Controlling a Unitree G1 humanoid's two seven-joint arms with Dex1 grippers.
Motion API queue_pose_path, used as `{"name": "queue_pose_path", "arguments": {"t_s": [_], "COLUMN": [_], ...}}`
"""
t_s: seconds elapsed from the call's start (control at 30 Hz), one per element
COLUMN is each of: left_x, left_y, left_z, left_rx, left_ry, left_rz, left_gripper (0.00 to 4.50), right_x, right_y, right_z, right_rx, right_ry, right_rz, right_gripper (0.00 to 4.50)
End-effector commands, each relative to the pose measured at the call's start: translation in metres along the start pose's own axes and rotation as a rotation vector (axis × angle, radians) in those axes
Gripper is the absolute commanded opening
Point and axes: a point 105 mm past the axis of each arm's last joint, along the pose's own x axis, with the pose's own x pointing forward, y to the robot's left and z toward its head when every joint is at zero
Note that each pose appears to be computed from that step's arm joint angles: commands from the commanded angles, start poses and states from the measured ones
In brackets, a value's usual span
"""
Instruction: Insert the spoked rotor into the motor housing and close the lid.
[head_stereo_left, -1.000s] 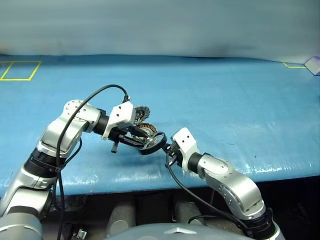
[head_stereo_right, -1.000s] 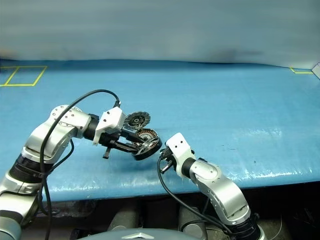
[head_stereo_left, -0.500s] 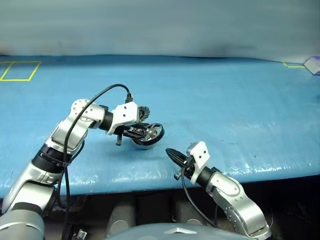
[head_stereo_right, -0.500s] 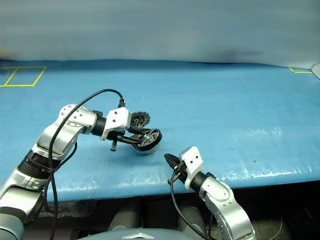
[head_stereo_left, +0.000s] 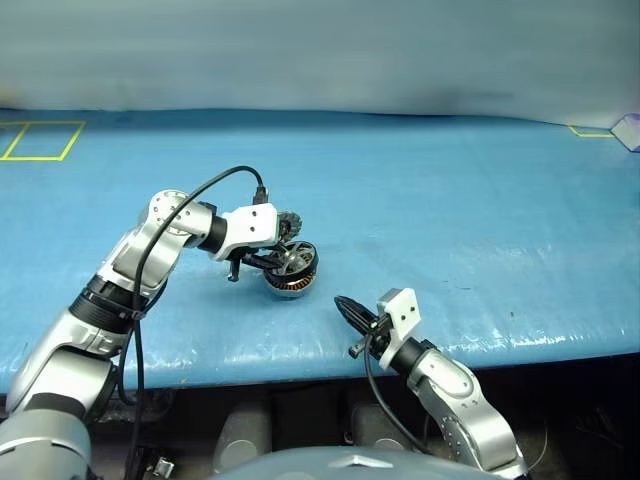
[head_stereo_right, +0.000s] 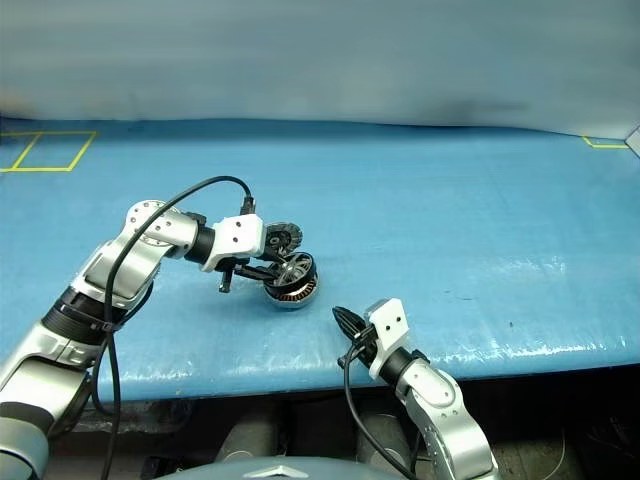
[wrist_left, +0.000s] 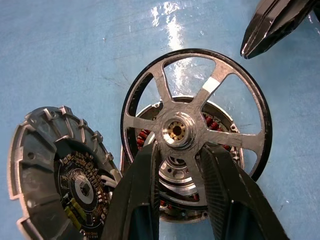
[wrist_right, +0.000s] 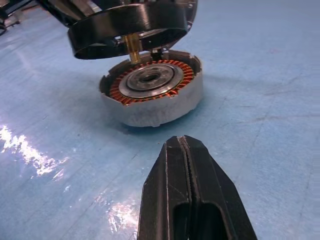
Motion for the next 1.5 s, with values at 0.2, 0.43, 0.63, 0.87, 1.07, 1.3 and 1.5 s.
{"name": "queue_pose_path", "arguments": {"t_s": [0.2,0.43,0.63,0.87,1.07,1.3,1.5], "left_x": [-0.003,-0.001,0.005,0.01,0.009,0.007,0.001], "left_y": [0.007,0.009,0.01,0.009,0.01,0.01,0.008], "left_z": [0.002,0.0,0.0,0.0,-0.004,-0.006,0.004], "left_rx": [0.061,0.073,0.087,0.096,0.103,0.093,0.088], "left_ry": [0.033,0.049,0.058,0.064,0.09,0.105,0.061], "left_rz": [0.02,0.032,0.042,0.03,0.037,0.045,0.049], "left_gripper": [0.9,0.9,0.9,0.9,0.9,0.9,0.9], "right_x": [0.002,0.003,0.003,0.003,0.003,0.003,0.004], "right_y": [-0.002,-0.002,-0.002,-0.003,-0.003,-0.004,-0.006], "right_z": [0.008,0.005,0.006,0.004,0.004,0.003,0.002], "right_rx": [-0.008,-0.009,-0.012,-0.011,-0.01,-0.012,-0.015], "right_ry": [-0.036,-0.015,-0.014,-0.007,-0.004,0.005,0.015], "right_rz": [-0.015,-0.023,-0.027,-0.031,-0.035,-0.037,-0.04], "right_gripper": [0.0,0.0,0.0,0.0,0.0,0.0,0.0]}}
